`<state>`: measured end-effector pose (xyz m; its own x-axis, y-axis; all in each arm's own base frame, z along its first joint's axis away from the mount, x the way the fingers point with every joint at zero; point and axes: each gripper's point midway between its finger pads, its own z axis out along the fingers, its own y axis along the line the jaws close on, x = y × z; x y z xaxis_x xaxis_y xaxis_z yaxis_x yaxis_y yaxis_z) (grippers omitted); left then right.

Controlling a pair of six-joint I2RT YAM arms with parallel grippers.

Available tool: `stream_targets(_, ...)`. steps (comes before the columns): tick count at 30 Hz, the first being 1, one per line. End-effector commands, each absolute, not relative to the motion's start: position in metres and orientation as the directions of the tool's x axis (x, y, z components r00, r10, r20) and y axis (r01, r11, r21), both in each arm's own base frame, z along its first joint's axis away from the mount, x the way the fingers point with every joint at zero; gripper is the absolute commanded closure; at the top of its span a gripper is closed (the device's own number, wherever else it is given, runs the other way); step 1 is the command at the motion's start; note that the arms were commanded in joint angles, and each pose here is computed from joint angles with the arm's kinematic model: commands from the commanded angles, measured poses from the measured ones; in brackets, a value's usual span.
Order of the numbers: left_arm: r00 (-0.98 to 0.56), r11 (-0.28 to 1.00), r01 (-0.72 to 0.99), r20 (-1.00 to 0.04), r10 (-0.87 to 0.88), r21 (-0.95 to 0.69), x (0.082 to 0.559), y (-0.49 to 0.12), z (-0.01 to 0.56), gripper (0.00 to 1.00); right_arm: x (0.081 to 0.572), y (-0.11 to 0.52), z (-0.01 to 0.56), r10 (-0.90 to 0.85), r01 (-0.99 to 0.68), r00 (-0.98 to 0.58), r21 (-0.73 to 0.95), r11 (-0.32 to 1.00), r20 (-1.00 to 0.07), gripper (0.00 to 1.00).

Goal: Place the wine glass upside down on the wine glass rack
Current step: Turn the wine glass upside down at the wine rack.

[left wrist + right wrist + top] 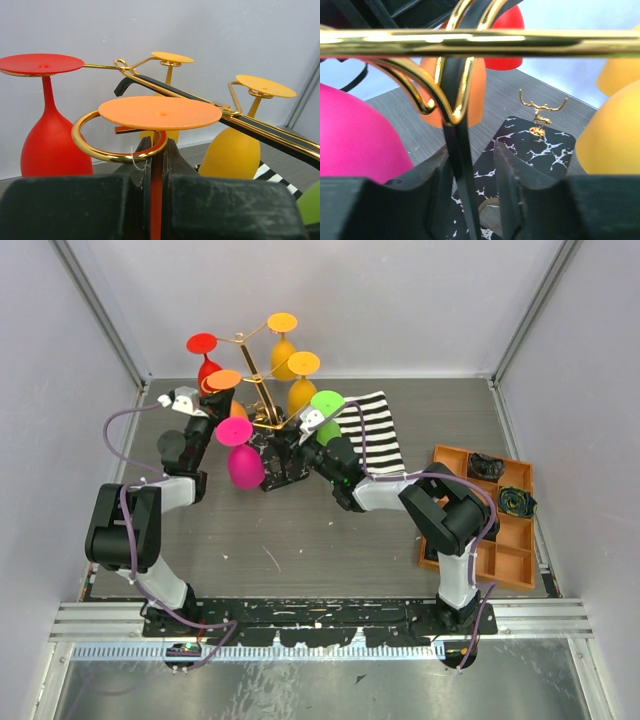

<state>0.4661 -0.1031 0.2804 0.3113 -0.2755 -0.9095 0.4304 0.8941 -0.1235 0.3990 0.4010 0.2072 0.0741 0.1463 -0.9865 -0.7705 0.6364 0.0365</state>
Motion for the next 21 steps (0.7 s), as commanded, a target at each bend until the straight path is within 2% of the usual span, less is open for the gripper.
stream_targets(1,0.432,0.922,0.365,-0.854,-0.289,-0.127,0.472,-0.086,0.314,1.00,0.411,0.396,0.249,0.224,-0.743,0.187,0.011,0.669,-0.957,0.64)
stream_targets(4,0.429,0.928,0.339,-0.854,-0.296,-0.151,0.477,-0.082,0.310,1.00,0.412,0.397,0.249,0.228,-0.743,0.195,0.008,0.670,-0.954,0.72)
stream_targets(11,0.438,0.955,0.280,-0.872,-0.217,-0.097,0.489,-0.079,0.298,1.00,0.415,0.396,0.251,0.233,-0.733,0.221,-0.004,0.680,-0.947,0.88)
stream_targets(21,0.459,0.984,0.148,-0.874,-0.160,-0.103,0.489,-0.058,0.296,1.00,0.414,0.392,0.257,0.243,-0.722,0.236,-0.002,0.692,-0.941,0.92)
